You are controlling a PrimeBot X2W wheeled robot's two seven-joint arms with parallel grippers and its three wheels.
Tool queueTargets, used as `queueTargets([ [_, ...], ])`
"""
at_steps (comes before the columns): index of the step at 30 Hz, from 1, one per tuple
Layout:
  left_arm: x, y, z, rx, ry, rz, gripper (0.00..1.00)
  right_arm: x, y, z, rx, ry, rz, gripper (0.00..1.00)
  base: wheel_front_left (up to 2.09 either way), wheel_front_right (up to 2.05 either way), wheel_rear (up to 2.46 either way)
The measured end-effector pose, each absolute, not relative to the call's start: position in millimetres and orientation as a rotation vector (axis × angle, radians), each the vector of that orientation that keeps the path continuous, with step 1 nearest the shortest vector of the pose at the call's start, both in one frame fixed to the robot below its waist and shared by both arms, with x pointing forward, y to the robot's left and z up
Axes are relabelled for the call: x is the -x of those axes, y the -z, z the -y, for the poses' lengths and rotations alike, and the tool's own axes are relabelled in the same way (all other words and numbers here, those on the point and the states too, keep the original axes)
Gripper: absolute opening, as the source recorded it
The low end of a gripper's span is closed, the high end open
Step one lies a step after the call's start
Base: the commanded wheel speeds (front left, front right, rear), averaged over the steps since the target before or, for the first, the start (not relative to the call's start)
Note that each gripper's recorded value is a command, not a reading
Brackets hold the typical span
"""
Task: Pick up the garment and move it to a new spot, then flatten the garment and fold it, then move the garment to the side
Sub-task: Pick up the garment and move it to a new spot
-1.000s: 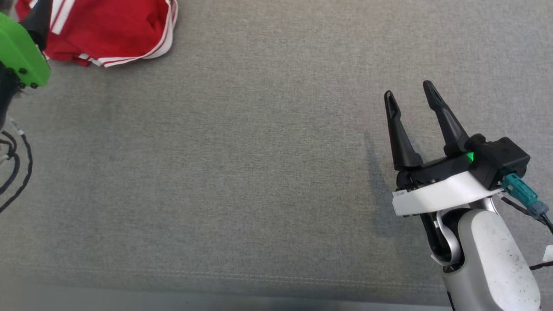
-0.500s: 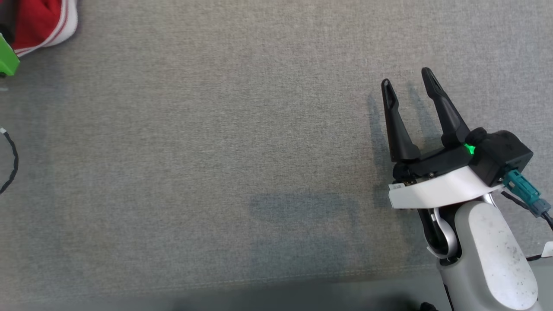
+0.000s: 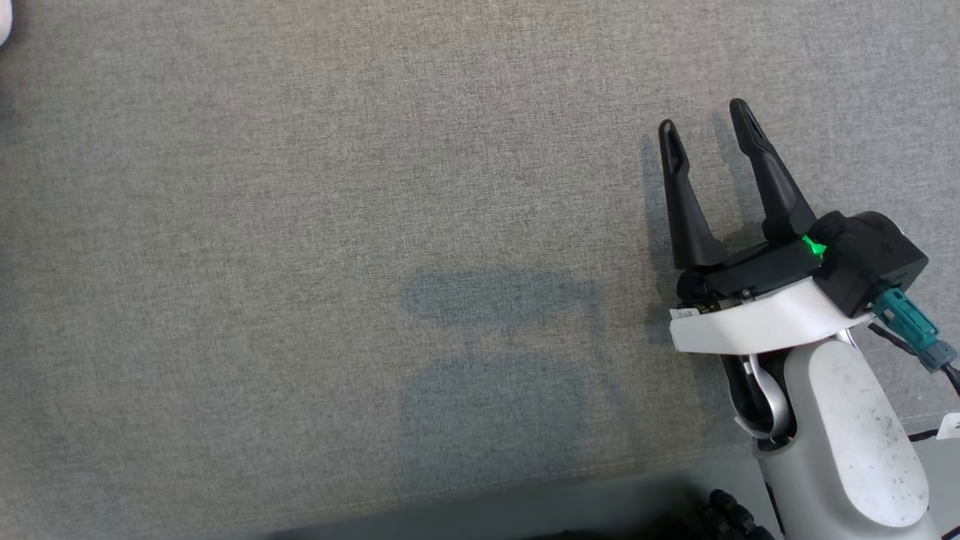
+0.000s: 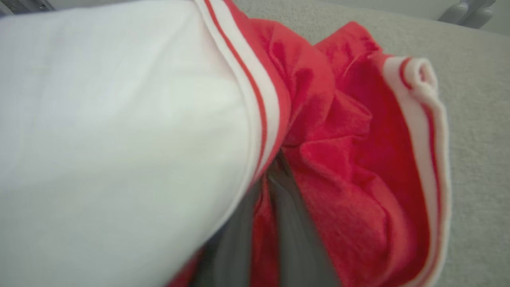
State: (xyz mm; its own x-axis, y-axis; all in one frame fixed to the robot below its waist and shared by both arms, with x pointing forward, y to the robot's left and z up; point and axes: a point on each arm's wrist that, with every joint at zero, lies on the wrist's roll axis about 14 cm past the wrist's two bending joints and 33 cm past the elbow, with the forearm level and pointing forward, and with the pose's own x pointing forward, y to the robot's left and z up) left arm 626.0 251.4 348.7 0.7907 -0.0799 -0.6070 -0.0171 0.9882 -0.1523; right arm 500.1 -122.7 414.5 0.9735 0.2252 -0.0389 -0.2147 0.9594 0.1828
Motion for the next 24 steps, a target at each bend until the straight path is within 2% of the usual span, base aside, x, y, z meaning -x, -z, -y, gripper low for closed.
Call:
queueTargets([
  [8, -634, -367, -249, 0.219, 0.034, -0.576, 0.0, -499, -415, 128, -0.175, -0.208, -0.056, 1.0, 0.0, 0.0, 0.0],
  [17, -645, -452, -241, 0.232, 0.09, -0.37, 0.0, -498, -438, 117, -0.185, -0.235, -0.005, 1.0, 0.0, 0.0, 0.0],
  [24, -624, -526, -229, 0.263, 0.13, -0.237, 0.0, -486, -470, 111, -0.192, -0.251, 0.048, 1.0, 0.0, 0.0, 0.0],
])
